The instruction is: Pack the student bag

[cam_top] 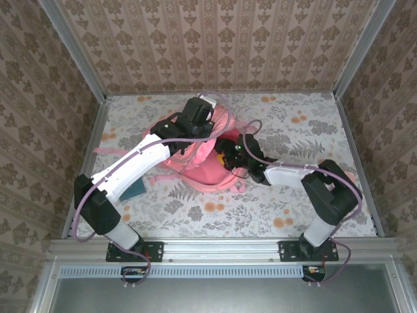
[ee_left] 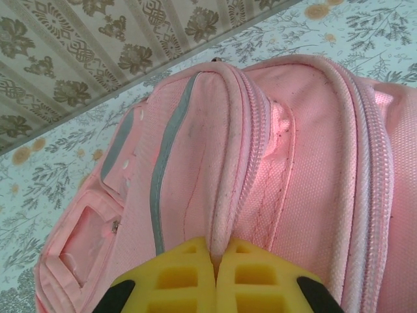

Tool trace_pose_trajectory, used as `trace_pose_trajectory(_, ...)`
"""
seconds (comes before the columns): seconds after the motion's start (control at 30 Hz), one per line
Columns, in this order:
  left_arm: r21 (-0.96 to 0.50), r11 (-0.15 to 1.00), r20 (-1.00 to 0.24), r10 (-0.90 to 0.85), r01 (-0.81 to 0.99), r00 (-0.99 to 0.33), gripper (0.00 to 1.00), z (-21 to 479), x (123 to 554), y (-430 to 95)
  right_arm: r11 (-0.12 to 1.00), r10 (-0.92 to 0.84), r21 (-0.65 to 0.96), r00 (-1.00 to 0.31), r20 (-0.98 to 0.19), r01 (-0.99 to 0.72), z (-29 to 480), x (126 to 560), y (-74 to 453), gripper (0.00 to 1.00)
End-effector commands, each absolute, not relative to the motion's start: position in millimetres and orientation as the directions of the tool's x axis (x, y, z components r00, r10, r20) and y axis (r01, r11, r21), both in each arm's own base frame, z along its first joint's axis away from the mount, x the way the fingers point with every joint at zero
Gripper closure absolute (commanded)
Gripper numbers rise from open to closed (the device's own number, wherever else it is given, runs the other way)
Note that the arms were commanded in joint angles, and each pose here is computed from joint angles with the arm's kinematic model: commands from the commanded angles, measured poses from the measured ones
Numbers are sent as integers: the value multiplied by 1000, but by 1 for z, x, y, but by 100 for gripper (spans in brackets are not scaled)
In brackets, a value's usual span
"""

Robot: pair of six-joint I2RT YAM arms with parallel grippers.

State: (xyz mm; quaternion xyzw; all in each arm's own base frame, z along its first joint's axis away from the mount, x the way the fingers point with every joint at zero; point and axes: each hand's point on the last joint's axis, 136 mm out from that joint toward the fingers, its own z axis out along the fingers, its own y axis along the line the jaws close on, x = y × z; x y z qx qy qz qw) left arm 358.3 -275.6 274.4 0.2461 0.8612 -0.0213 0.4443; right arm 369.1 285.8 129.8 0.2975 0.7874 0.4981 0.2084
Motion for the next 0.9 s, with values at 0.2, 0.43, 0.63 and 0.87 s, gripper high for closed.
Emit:
trace_pose_trajectory(0.2, 25, 882, -837, 276, 471, -472, 98, 276, 386, -319, 345, 756, 903, -646, -107, 254, 164, 344, 203, 35)
trace_pose_trajectory(0.43, -70, 802, -820, 292, 593, -492, 99, 255, 380, -358, 386, 760, 888, -632, -153, 249, 175, 330, 175, 40)
trace_pose_trajectory(0.63, -86, 816, -814, 273, 572, -512, 98, 252, 388, -361, 467, 761, 832, -615, -206, 300, 170, 328, 160, 61)
trace_pose_trajectory(0.87, -169, 848, -785, 191, 502, -589, 61, 254, 393, -348, 633, 692, 719, -627, -358, 288, 171, 314, 137, 52)
